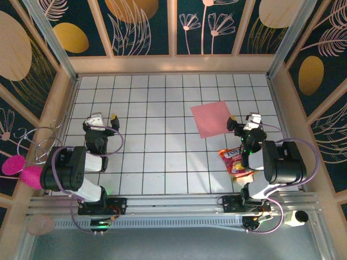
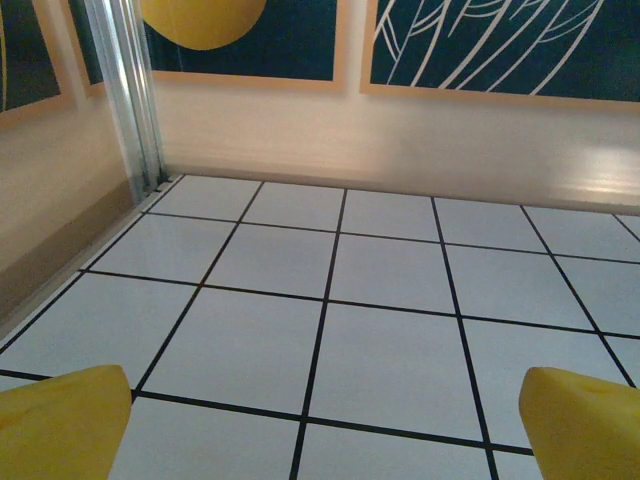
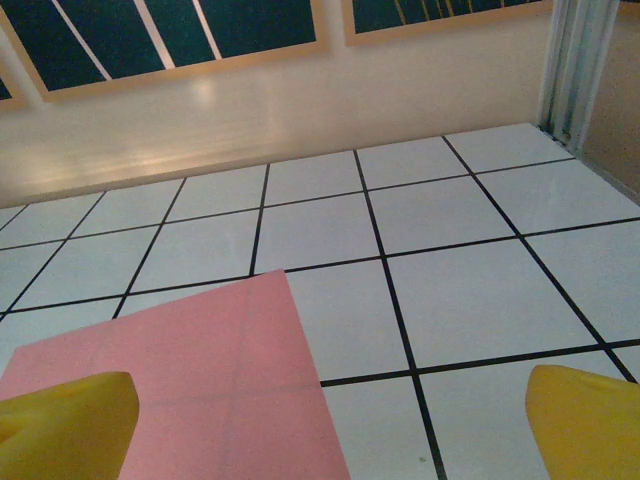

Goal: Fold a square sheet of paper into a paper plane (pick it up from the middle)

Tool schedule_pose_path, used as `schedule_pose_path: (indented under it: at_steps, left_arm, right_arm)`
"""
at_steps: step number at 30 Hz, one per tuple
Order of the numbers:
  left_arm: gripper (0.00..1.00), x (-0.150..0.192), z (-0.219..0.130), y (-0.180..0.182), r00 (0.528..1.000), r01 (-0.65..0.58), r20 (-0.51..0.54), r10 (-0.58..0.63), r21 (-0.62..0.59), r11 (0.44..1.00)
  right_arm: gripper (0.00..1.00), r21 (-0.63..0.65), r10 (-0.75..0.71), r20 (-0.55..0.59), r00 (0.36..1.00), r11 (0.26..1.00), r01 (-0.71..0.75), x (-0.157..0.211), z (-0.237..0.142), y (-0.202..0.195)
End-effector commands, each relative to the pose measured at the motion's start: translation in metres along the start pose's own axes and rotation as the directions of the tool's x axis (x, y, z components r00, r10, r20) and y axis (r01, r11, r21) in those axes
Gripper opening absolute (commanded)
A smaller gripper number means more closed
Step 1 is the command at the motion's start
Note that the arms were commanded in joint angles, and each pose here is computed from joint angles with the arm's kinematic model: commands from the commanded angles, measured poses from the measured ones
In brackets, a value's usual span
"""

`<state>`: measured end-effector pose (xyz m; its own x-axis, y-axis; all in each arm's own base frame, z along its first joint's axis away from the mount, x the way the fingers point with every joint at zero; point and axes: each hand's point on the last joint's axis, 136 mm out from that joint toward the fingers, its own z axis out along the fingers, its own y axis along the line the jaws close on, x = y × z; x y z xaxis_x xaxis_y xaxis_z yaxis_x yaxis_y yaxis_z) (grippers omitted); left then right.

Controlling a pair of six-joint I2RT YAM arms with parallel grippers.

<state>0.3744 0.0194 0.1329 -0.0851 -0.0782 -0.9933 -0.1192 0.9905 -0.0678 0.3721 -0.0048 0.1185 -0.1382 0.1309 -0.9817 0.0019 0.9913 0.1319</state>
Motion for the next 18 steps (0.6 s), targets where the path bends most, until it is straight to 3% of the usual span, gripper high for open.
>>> schedule_pose_path:
  at_steps: [1, 9, 14, 16, 18]
  left_arm:
    - [0.99, -0.007, 0.002, -0.001, 1.0, 0.003, 0.023, -0.003, 0.001, 1.0]
    - [0.99, -0.027, -0.023, 0.007, 0.993, 0.033, 0.118, -0.03, -0.029, 0.999]
    - [0.99, -0.043, -0.022, 0.006, 0.995, 0.038, 0.09, -0.035, -0.028, 0.999]
    - [0.99, -0.05, -0.017, 0.007, 0.994, 0.1, 0.059, -0.097, -0.045, 0.994]
    - [0.99, -0.057, -0.011, 0.011, 0.969, 0.248, 0.035, -0.246, -0.073, 0.966]
  right_arm:
    - [0.99, -0.001, -0.02, 0.029, 0.999, 1.0, 0.02, -0.009, 0.004, -0.001]
    - [0.99, -0.026, -0.041, 0.035, 0.999, 0.999, 0.042, -0.031, 0.001, 0.009]
    - [0.99, 0.044, 0.001, 0.06, 0.998, 0.999, -0.003, -0.062, -0.002, 0.009]
    - [0.99, 0.07, 0.098, 0.032, 0.995, 0.992, -0.1, -0.071, 0.004, 0.008]
    - [0.99, 0.1, 0.21, -0.083, 0.974, 0.974, -0.202, -0.07, 0.017, 0.01]
